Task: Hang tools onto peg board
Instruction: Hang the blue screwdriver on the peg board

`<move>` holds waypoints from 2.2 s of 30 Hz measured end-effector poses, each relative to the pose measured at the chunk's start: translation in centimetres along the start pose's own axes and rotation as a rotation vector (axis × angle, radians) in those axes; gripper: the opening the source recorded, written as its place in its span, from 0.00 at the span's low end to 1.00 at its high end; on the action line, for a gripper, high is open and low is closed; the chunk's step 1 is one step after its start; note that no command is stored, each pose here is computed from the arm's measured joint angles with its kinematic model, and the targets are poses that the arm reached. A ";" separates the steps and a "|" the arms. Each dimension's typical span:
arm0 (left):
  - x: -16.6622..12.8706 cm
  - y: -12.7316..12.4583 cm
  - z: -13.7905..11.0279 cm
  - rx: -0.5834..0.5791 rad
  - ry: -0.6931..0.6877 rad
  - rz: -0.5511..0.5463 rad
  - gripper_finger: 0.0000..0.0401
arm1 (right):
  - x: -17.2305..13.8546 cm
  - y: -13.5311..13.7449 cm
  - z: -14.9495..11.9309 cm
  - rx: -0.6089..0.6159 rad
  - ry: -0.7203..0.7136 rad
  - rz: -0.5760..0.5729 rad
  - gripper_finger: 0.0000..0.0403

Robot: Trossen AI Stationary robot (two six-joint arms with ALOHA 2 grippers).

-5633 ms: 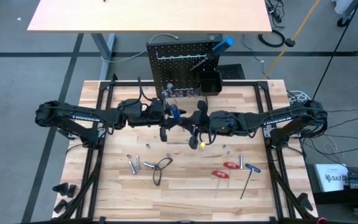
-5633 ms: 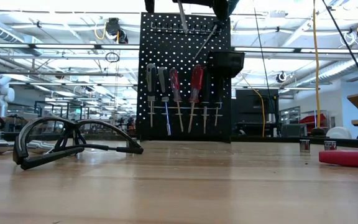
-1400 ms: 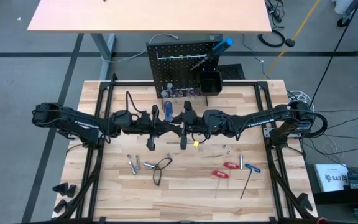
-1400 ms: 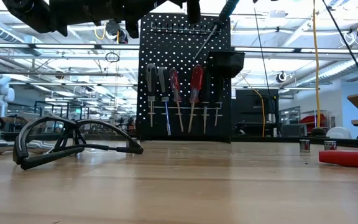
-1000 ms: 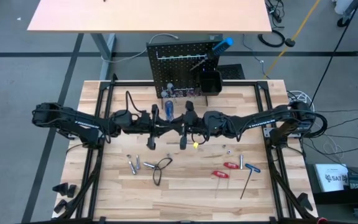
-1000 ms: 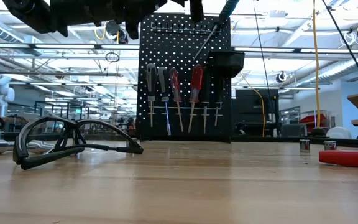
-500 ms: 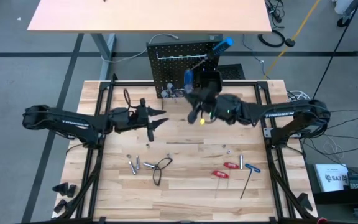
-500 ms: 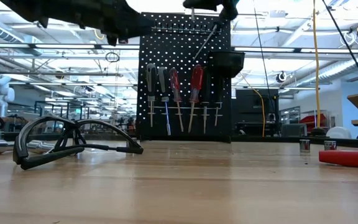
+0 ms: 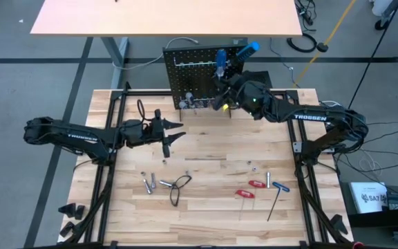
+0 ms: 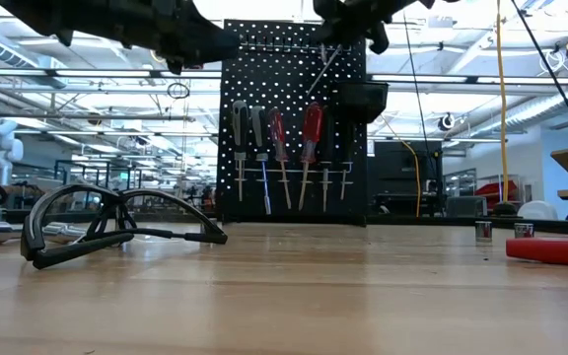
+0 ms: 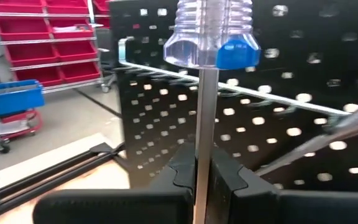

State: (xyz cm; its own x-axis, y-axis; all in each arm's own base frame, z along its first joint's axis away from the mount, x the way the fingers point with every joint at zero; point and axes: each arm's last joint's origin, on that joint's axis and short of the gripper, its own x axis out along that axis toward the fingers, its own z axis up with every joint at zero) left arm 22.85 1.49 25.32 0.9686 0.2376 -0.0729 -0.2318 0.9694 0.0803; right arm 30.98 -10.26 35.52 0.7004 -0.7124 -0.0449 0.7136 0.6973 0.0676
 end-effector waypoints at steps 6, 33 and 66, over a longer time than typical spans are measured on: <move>0.0 0.0 0.0 0.002 -0.005 0.001 0.39 | 0.9 -1.2 0.1 0.025 -0.011 -0.025 0.01; 0.0 0.0 0.1 -0.007 -0.013 0.000 0.39 | 3.7 -3.2 -1.5 0.040 0.003 -0.088 0.01; 0.0 -0.1 0.1 -0.009 -0.014 -0.014 0.39 | 3.2 -1.8 -2.7 -0.073 0.097 -0.074 0.45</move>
State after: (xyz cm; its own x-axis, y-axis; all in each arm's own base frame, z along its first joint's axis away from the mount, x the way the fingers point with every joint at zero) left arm 22.86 1.43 25.43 0.9729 0.2231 -0.0601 -0.2188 0.9732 0.0701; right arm 31.96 -13.54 32.54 0.6416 -0.7534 -0.1438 0.7602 0.6496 -0.0119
